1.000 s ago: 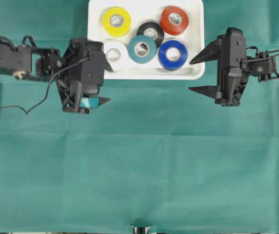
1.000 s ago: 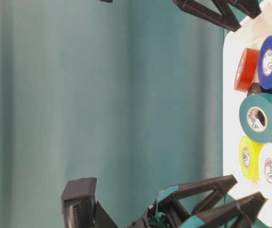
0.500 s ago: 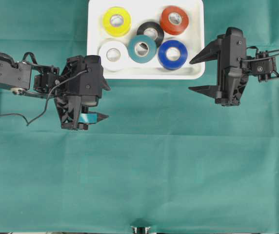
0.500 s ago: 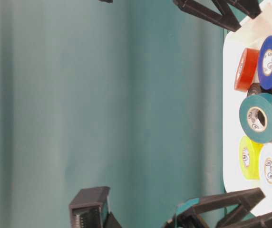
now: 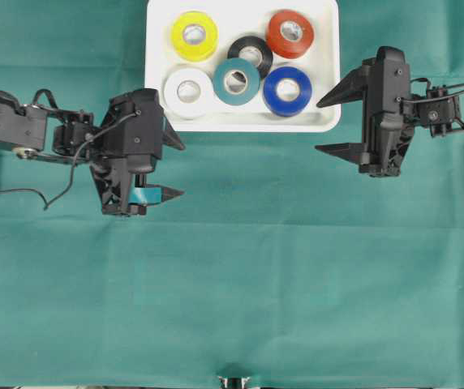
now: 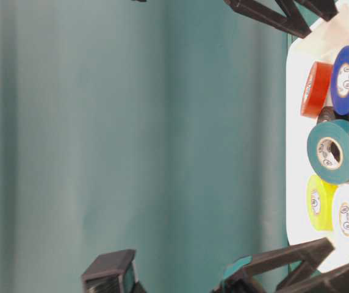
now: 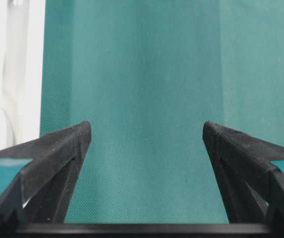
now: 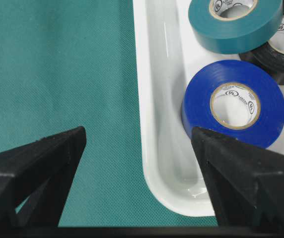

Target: Put the tape alternately from left to right into the white case.

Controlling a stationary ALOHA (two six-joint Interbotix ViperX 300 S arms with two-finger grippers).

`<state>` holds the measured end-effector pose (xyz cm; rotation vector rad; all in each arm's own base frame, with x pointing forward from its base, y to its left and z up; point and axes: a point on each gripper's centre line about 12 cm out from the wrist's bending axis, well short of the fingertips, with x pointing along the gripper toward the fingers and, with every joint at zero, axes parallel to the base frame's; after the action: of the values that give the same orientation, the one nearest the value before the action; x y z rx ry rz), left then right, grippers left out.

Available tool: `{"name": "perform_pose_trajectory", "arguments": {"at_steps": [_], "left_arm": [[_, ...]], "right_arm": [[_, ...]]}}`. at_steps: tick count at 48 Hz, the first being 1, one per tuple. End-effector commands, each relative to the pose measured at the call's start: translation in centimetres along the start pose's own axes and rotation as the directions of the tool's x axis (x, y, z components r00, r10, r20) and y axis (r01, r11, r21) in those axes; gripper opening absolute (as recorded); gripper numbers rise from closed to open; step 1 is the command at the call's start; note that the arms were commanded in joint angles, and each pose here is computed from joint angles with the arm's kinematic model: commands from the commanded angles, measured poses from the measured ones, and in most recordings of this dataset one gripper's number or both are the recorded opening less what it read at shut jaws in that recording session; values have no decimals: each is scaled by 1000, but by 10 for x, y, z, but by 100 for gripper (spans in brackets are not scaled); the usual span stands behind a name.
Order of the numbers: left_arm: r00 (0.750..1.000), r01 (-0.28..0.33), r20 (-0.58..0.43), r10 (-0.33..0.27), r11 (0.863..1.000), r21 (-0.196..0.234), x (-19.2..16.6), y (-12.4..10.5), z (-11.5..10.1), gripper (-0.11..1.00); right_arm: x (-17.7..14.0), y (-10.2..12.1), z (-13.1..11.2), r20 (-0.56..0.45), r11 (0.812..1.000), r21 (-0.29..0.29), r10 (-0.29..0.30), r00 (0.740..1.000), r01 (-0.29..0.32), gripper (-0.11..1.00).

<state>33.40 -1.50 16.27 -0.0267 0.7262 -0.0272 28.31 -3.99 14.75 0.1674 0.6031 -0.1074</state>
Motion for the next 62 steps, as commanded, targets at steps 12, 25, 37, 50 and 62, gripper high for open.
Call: {"name": "perform_pose_trajectory", "arguments": {"at_steps": [12,25,37,50,62], "left_arm": [[997,5,73,-6,1000,2,-25,-1,8,99],[997,-1,83,1,1000,-4,-40,2,-4,99],[994,-8,106,9,1000,-12,-54,5,-11,99],[990,-16,143,19,1000,-22,-69,9,-19,99],[981,-16,191,21,1000,-24,-81,9,-22,99]], "right_arm": [[-16,4,16,84,1000,-11,13,996,-12,80],[-33,6,19,134,1000,-17,17,991,-15,80],[-48,7,14,160,1000,-20,17,987,-14,80],[-67,8,11,208,1000,-24,17,978,-13,81],[-82,7,1,229,1000,-24,10,973,-5,80]]}}
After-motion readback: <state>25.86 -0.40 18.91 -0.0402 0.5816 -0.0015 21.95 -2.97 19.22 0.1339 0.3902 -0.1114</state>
